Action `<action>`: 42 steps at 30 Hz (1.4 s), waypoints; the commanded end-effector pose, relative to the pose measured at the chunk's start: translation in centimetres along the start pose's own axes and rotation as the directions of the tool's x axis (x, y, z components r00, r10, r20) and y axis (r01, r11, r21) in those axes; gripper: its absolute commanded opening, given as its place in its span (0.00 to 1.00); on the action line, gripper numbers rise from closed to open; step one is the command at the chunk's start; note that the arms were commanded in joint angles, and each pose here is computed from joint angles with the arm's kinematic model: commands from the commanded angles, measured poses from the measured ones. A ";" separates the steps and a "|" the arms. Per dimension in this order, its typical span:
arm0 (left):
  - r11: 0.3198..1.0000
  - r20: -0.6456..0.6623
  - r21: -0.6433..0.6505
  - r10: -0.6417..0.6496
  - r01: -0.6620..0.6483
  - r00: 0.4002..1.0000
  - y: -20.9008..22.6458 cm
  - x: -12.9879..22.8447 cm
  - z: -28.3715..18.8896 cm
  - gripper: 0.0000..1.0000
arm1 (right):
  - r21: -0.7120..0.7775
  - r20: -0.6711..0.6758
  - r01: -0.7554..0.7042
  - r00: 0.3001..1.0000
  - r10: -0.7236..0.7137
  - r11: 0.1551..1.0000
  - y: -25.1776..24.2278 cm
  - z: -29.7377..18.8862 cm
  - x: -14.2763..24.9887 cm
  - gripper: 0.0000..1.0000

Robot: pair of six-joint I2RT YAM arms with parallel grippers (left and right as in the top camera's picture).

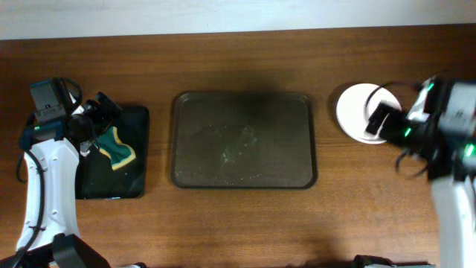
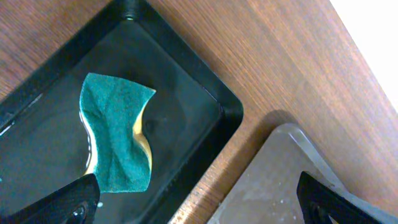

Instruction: Clean dirty plates on tray and stack at the side

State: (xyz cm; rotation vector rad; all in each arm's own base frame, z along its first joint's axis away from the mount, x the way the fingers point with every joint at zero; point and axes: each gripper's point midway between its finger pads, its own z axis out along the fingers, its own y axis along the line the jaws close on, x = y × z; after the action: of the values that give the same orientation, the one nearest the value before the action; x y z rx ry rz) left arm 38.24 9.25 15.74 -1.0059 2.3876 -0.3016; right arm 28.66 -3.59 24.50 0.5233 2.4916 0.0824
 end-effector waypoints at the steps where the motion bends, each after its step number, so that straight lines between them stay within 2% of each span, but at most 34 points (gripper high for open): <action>1: 1.000 0.000 0.010 0.011 -0.011 1.000 -0.2 -0.2 -0.1 0.99 | -0.137 -0.052 0.094 0.993 -0.102 0.986 2.9 -1.6 5.5 0.98; 4: 1.000 0.001 0.010 0.011 -0.011 1.000 -0.2 -0.2 -0.1 0.99 | -0.211 -0.062 0.160 0.982 -0.177 0.964 4.0 -4.1 8.6 0.98; 8: 1.000 0.000 0.010 0.011 -0.011 1.000 -0.2 -0.2 -0.1 0.99 | -0.222 -0.033 0.168 0.983 -0.179 0.961 4.1 -4.8 8.7 0.98; 16: 1.000 0.000 0.010 0.011 -0.011 1.000 -0.2 -0.2 -0.1 0.99 | -0.204 -0.073 0.165 0.980 -0.183 0.965 3.7 -3.8 9.4 0.98; 18: 1.000 0.000 0.010 0.011 -0.011 1.000 -0.2 -0.2 -0.1 0.99 | -0.220 -0.022 0.169 0.984 -0.178 0.961 3.4 -3.6 9.9 0.98; 20: 1.000 0.000 0.010 0.011 -0.011 1.000 -0.2 -0.2 -0.1 0.99 | -0.283 0.101 0.188 0.981 -0.166 0.941 4.0 -3.5 10.1 0.98; 22: 1.000 0.001 0.010 0.011 -0.011 1.000 -0.2 -0.2 -0.1 0.99 | -0.390 0.366 0.371 0.902 -0.227 0.843 6.1 -4.6 9.7 0.98; 23: 1.000 0.000 0.010 0.011 -0.011 1.000 -0.2 -0.2 -0.1 0.99 | -0.385 0.458 0.461 0.848 -0.268 0.800 6.5 -4.8 9.9 0.98; 26: 1.000 0.000 0.010 0.011 -0.011 1.000 -0.2 -0.2 -0.1 0.99 | -0.314 0.574 0.566 0.753 -0.322 0.762 6.1 -2.5 11.0 0.98; 34: 1.000 0.001 0.010 0.011 -0.011 1.000 -0.2 -0.2 -0.1 0.99 | -0.249 0.797 0.618 0.568 -0.205 0.746 6.7 -0.8 9.9 0.98; 42: 1.000 0.001 0.010 0.010 -0.010 1.000 -0.2 -0.2 -0.1 0.99 | -0.163 0.854 0.550 0.494 -0.162 0.819 4.9 -0.9 8.7 0.98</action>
State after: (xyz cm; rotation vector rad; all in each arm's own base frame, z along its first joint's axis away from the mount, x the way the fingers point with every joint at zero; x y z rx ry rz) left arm 38.25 9.24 15.73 -1.0056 2.3878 -0.3013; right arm 23.14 5.23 21.35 -0.2241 1.5271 0.2128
